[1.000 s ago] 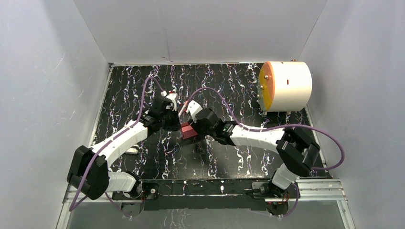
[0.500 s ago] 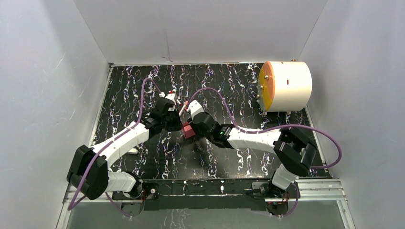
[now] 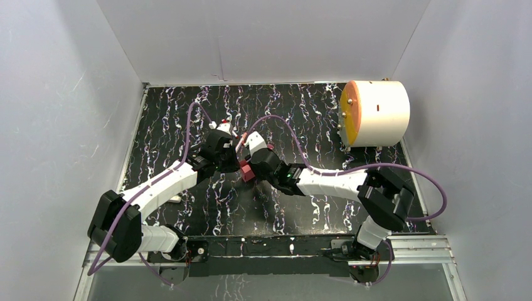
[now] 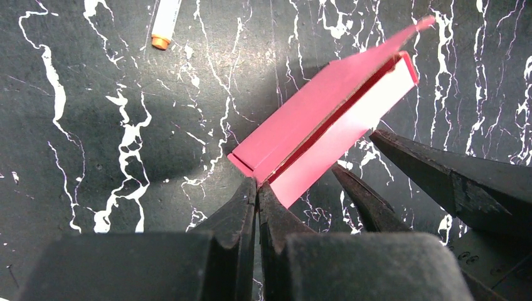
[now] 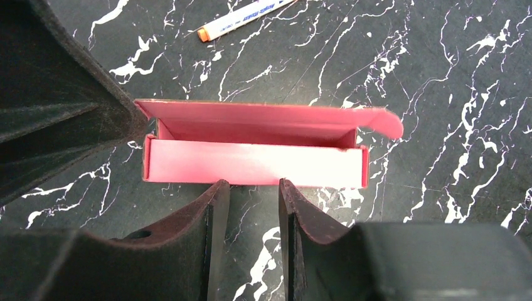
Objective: Fold the paper box
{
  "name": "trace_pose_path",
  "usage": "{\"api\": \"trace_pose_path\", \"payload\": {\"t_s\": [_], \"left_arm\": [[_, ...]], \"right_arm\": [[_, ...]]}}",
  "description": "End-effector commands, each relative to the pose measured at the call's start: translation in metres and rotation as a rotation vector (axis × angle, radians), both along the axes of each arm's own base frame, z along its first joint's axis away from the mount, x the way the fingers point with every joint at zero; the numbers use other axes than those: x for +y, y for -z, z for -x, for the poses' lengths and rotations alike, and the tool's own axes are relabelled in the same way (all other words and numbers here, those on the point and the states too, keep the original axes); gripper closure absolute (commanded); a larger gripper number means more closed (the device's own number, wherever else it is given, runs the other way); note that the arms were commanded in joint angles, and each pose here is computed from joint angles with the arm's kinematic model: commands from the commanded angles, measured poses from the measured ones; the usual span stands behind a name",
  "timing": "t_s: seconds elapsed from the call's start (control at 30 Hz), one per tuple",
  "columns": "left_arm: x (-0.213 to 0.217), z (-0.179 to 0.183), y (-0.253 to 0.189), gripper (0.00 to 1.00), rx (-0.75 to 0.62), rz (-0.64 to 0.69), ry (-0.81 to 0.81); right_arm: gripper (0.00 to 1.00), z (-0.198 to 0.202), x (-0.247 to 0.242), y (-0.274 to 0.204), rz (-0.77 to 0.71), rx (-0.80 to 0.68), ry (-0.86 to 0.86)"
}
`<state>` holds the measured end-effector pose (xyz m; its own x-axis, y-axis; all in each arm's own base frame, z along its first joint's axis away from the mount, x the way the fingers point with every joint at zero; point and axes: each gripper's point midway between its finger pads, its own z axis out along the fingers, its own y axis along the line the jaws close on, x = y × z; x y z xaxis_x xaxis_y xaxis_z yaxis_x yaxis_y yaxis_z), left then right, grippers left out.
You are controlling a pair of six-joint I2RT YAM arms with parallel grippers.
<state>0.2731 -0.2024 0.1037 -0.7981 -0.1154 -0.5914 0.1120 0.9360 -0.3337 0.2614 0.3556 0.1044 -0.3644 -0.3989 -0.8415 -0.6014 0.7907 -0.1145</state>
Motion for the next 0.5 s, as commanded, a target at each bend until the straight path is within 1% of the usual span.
{"api": "trace_pose_path", "payload": {"t_s": [0.0,0.07,0.2,0.27,0.4,0.47], "left_arm": [[0.002,0.004,0.009,1.00,0.018,-0.031,0.008],[0.003,0.003,0.012,1.00,0.021,-0.042,0.007],[0.005,0.002,0.010,1.00,0.008,-0.056,0.012],[0.004,0.000,0.007,1.00,0.000,-0.057,0.016],[0.003,0.000,0.006,1.00,0.000,-0.059,0.032],[0.002,0.000,0.006,1.00,0.003,-0.061,0.040]], "right_arm": [[0.56,-0.003,0.009,-0.043,-0.065,-0.059,-0.024],[0.55,-0.003,0.009,-0.047,-0.058,-0.056,-0.051],[0.50,0.002,0.012,-0.058,-0.025,-0.046,-0.175],[0.45,0.005,0.008,-0.058,0.025,-0.036,-0.262],[0.35,-0.003,-0.014,-0.057,0.063,-0.010,-0.331],[0.30,-0.013,-0.029,-0.057,0.060,-0.011,-0.324]]}}
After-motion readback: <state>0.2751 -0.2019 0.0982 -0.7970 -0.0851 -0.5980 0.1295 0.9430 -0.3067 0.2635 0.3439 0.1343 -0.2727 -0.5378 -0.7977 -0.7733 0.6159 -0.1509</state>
